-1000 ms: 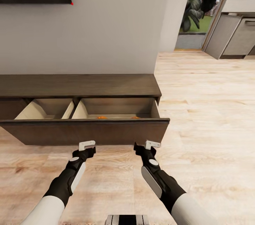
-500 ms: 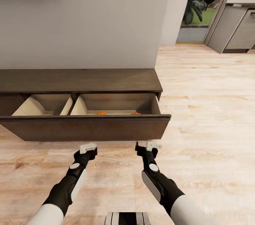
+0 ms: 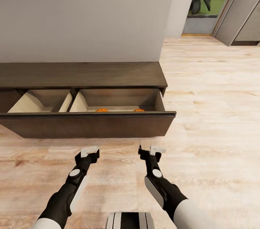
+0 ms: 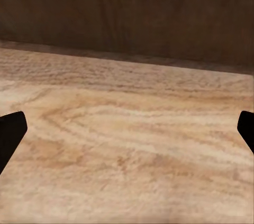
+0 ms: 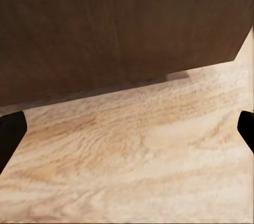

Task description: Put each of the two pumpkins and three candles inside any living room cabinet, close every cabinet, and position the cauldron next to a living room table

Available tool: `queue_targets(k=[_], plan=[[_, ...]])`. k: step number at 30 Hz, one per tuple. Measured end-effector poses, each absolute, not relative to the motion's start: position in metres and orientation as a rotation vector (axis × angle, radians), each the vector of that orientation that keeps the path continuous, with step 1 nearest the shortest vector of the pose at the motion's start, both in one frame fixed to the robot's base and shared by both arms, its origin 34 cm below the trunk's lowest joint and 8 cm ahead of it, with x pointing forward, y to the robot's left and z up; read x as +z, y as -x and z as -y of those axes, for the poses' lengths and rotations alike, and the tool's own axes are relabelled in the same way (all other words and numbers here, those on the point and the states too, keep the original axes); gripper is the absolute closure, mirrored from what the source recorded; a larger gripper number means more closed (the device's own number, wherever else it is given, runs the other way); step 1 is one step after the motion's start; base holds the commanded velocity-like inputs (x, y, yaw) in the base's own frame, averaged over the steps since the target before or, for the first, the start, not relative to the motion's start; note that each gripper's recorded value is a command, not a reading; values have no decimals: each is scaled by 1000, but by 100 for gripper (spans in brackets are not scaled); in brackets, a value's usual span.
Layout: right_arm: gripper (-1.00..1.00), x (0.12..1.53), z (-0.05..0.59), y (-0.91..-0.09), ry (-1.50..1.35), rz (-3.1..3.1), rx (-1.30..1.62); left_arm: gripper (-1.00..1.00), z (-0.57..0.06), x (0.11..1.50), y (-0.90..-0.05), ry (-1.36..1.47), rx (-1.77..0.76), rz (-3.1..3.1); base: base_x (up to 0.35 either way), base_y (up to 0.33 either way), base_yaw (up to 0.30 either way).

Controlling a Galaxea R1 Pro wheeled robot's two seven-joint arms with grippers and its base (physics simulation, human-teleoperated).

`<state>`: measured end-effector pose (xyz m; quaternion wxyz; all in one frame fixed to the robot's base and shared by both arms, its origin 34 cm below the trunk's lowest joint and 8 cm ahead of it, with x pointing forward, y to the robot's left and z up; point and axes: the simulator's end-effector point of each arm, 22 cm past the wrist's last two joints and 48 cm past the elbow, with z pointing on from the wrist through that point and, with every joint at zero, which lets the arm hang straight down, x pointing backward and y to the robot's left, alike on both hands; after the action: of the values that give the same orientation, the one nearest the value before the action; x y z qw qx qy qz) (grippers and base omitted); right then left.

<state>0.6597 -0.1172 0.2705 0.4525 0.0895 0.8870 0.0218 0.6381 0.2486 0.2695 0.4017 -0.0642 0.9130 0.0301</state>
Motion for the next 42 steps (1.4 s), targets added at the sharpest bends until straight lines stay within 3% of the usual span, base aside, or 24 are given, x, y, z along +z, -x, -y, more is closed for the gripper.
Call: queue_targets(k=[10,27,42], plan=[[-100,266,116,-657,-227,-2190,54,-100,-248,270,-640,164,75,-2302,4,1,0],[-100,267,116,-658,-232,-2184,56,-100,-248,269,-637,165,75,-2307,220,15,0],[-100,267,116,-658,-231,-2185,56,-100,-248,269,-637,166,76,-2306,107,0,0]])
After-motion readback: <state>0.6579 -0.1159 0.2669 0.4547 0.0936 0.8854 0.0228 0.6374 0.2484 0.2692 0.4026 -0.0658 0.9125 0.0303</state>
